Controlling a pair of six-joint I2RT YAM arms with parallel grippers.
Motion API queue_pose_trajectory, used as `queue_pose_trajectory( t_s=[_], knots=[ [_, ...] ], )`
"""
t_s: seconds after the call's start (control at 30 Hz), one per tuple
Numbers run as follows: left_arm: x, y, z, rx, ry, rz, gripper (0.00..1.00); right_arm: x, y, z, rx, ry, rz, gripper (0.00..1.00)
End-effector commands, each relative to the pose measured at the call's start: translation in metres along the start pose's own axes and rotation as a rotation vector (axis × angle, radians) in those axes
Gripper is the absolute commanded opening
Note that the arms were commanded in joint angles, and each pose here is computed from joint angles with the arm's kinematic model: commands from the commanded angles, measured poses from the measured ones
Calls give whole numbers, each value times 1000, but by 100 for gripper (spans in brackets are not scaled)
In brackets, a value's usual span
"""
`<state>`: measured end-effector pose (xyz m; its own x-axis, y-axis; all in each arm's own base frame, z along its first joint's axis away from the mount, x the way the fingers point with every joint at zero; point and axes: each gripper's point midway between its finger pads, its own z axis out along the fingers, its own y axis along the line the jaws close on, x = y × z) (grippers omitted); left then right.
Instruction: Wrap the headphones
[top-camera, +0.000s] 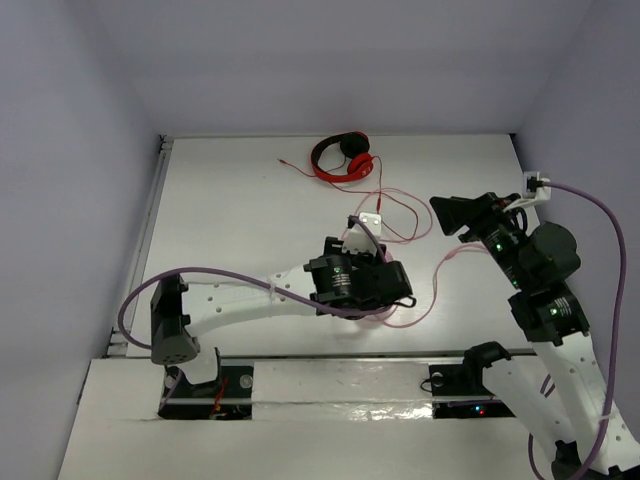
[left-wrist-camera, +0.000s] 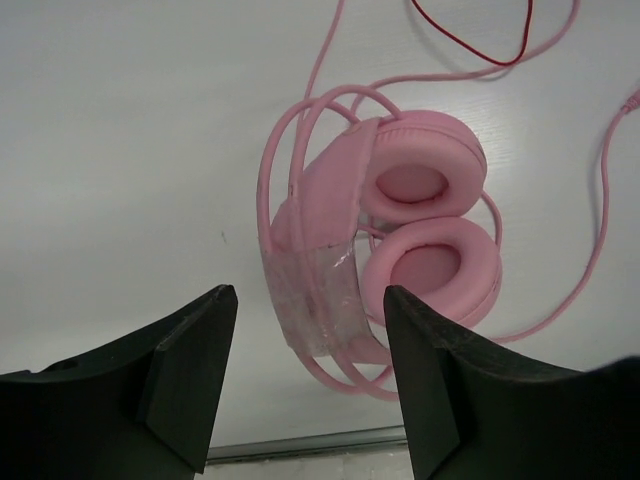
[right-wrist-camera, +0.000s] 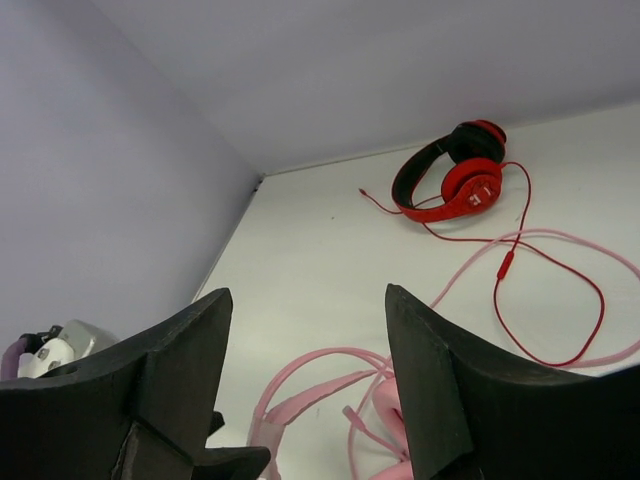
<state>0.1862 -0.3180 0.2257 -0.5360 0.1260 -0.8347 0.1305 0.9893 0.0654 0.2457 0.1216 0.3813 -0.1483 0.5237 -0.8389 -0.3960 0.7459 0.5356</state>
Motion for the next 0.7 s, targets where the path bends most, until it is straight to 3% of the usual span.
queue_pose_trajectory(
  t_s=[0.0,0.17,0.37,0.67],
  knots=[
    [-2,3,-8,34,-10,-172,58,-5,11,-3,-52,-8,-5,69],
    [22,8,3,-9,19,-152,55,-4,15,-5,-74,-2,3,69],
    [15,18,12,-9,-5,-187,55,4,18,-5,-95,25,15,69],
    [48,79,60,-98,57,-239,48,11,17,4,-105,54,38,69]
  ],
)
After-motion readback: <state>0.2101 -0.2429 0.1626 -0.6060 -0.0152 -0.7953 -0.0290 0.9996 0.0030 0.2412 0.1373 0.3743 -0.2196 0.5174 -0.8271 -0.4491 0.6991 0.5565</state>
